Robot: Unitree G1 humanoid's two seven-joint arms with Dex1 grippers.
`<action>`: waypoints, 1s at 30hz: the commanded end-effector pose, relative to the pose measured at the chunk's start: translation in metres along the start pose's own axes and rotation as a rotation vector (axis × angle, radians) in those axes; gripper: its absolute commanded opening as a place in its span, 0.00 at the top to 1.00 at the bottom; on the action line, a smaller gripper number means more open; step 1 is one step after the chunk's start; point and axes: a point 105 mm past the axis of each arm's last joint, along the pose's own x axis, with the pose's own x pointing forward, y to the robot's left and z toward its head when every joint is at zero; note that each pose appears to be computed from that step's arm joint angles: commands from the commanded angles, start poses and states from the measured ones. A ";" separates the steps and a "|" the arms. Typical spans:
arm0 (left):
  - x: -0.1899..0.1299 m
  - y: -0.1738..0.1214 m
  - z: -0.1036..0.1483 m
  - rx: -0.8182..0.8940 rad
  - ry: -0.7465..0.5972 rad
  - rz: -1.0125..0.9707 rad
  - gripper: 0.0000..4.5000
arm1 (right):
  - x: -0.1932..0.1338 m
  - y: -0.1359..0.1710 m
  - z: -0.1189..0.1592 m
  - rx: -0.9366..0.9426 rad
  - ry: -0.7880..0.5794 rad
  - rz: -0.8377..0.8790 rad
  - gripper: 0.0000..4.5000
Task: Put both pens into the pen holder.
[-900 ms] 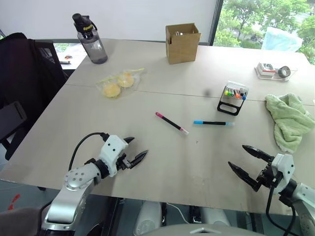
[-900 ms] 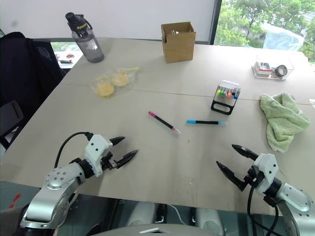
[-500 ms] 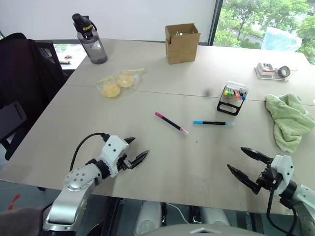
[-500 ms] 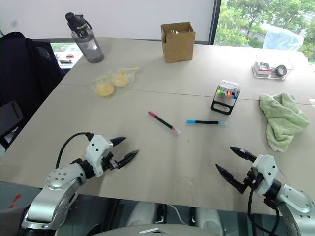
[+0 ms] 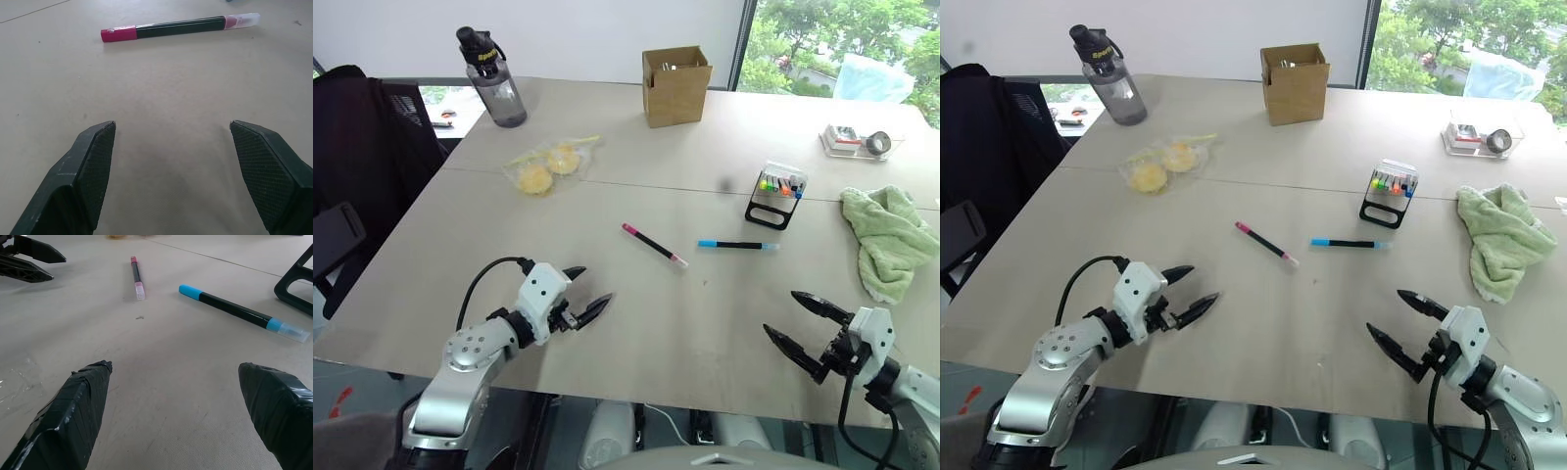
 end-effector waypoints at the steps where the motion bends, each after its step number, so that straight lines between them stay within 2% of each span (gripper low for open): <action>1: 0.000 0.003 0.008 0.041 -0.027 -0.009 0.15 | 0.005 0.002 0.009 -0.033 -0.035 0.008 0.02; 10: 0.006 0.012 0.015 0.061 -0.042 -0.041 0.15 | 0.022 0.001 0.023 -0.045 -0.070 0.013 0.02; 18: 0.003 0.019 0.027 0.055 -0.067 -0.095 0.15 | 0.053 -0.004 0.045 -0.085 -0.080 0.019 0.02; 25: -0.002 0.030 0.044 0.073 -0.082 -0.133 0.15 | 0.106 -0.017 0.087 -0.118 -0.125 -0.038 0.02; 30: -0.005 0.037 0.056 0.089 -0.097 -0.126 0.15 | 0.126 -0.025 0.103 -0.150 -0.106 -0.016 0.02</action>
